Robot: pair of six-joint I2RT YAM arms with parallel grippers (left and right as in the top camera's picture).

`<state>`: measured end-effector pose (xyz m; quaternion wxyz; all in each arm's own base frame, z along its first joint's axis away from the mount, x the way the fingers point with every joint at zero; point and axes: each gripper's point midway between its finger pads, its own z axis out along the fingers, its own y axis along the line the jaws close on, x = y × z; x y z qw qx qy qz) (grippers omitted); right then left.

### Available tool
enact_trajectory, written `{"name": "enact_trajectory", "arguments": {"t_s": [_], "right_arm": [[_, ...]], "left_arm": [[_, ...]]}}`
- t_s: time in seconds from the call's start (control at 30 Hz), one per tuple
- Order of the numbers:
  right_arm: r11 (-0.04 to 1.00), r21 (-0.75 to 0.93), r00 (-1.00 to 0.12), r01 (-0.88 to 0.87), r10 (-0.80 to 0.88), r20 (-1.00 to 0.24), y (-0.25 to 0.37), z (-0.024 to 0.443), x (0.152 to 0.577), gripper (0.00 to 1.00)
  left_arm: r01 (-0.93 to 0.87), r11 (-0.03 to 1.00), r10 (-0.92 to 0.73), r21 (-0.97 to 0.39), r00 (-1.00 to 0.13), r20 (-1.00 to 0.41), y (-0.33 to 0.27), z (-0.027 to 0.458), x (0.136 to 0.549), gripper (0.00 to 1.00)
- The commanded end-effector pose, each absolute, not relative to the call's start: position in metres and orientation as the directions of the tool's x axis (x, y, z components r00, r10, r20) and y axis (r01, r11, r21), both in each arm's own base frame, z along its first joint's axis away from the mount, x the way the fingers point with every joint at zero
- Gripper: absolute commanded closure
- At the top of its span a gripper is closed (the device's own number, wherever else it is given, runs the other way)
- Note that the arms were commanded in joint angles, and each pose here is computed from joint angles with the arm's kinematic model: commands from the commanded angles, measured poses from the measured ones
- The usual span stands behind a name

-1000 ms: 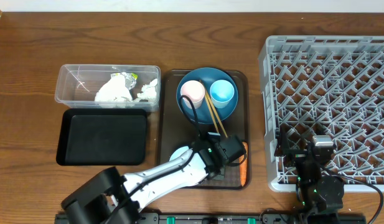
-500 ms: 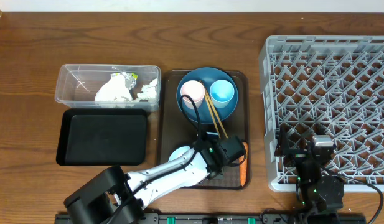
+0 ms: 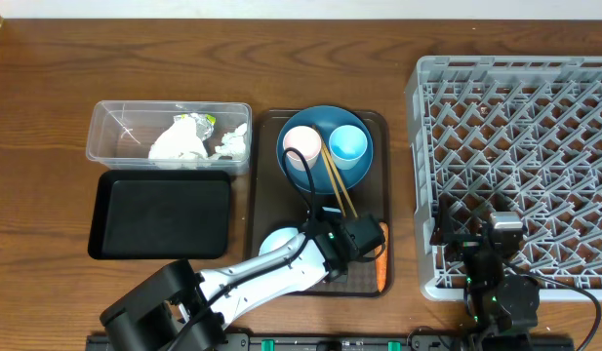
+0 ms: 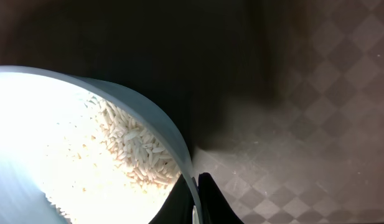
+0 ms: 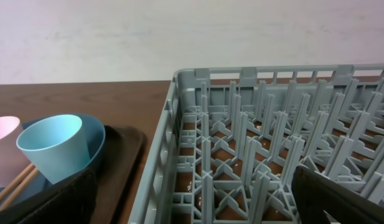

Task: Sort waste into correct bins and load items into the dishwasher rack
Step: 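Grip the rim of the white-and-blue bowl with the left gripper, then lift the bowl and carry it left over the black tray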

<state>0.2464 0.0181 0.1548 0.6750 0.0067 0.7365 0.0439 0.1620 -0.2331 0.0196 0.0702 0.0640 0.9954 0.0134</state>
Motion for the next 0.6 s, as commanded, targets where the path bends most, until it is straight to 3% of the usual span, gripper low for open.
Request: {"name": "enact_trajectory", "arguments": {"t_s": [0.0,0.37,0.57], "right_arm": [[0.996,0.067,-0.093,-0.052,0.062,-0.994,0.019,0.153,0.246,0.01],[0.996,0.067,-0.093,-0.052,0.062,-0.994,0.019,0.153,0.246,0.01],[0.996,0.067,-0.093,-0.052,0.062,-0.994,0.019,0.153,0.246,0.01]], "left_arm": [[0.165,0.984,0.174,0.072,-0.973,-0.150,-0.227,0.017,0.165,0.94],[0.171,0.971,0.208,0.169,-0.951,-0.230,-0.197,0.042,0.185,0.94],[0.207,0.968,0.240,0.145,-0.932,-0.271,-0.184,0.066,0.200,0.94]]}}
